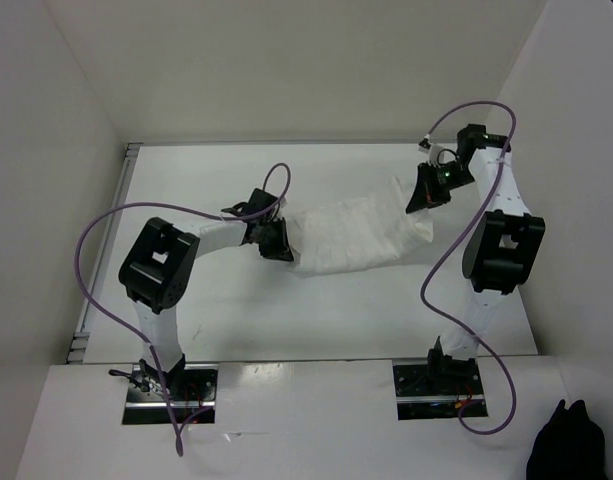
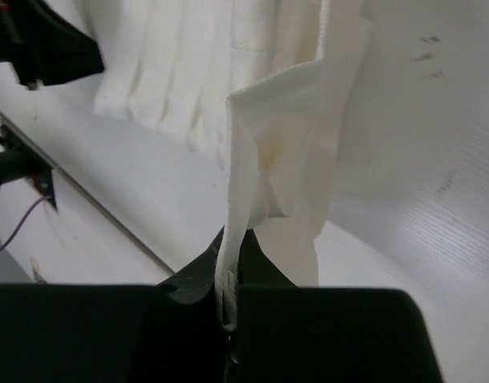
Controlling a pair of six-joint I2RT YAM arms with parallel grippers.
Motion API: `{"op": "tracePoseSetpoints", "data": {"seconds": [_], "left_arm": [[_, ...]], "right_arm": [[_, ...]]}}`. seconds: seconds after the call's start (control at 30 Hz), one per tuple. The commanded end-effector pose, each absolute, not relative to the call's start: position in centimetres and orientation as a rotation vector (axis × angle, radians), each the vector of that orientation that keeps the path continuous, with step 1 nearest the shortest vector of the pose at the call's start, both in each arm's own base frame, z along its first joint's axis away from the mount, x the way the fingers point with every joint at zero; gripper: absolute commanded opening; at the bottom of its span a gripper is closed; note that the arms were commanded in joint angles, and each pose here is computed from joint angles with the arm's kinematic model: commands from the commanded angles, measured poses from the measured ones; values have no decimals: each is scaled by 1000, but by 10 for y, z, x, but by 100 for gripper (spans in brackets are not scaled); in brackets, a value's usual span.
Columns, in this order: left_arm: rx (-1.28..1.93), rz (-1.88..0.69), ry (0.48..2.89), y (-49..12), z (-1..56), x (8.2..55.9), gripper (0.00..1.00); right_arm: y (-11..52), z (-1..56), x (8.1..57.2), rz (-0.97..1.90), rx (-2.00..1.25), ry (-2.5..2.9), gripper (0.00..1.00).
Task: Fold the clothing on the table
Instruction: Fold the skirt
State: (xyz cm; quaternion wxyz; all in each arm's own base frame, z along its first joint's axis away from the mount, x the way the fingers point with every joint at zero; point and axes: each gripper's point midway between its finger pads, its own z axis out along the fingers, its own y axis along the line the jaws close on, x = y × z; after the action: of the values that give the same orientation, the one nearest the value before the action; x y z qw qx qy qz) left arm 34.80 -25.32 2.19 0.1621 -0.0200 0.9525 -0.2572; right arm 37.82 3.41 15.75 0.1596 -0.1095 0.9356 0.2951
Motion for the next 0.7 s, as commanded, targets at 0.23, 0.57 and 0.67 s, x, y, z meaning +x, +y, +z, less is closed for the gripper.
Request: {"op": "tracePoseSetpoints", "data": {"seconds": [0.23, 0.57, 0.67], "left_arm": [[4, -794, 2688, -289, 39, 353, 17], [2, -796, 2699, -295, 36, 356, 17], [0, -791, 2709, -294, 33, 353, 17]], "right_arm": [[160, 255, 347, 1278, -522, 2351, 0], [218, 230, 374, 1217, -479, 2317, 0], [235, 207, 377, 1114, -449, 2375, 0]]}}
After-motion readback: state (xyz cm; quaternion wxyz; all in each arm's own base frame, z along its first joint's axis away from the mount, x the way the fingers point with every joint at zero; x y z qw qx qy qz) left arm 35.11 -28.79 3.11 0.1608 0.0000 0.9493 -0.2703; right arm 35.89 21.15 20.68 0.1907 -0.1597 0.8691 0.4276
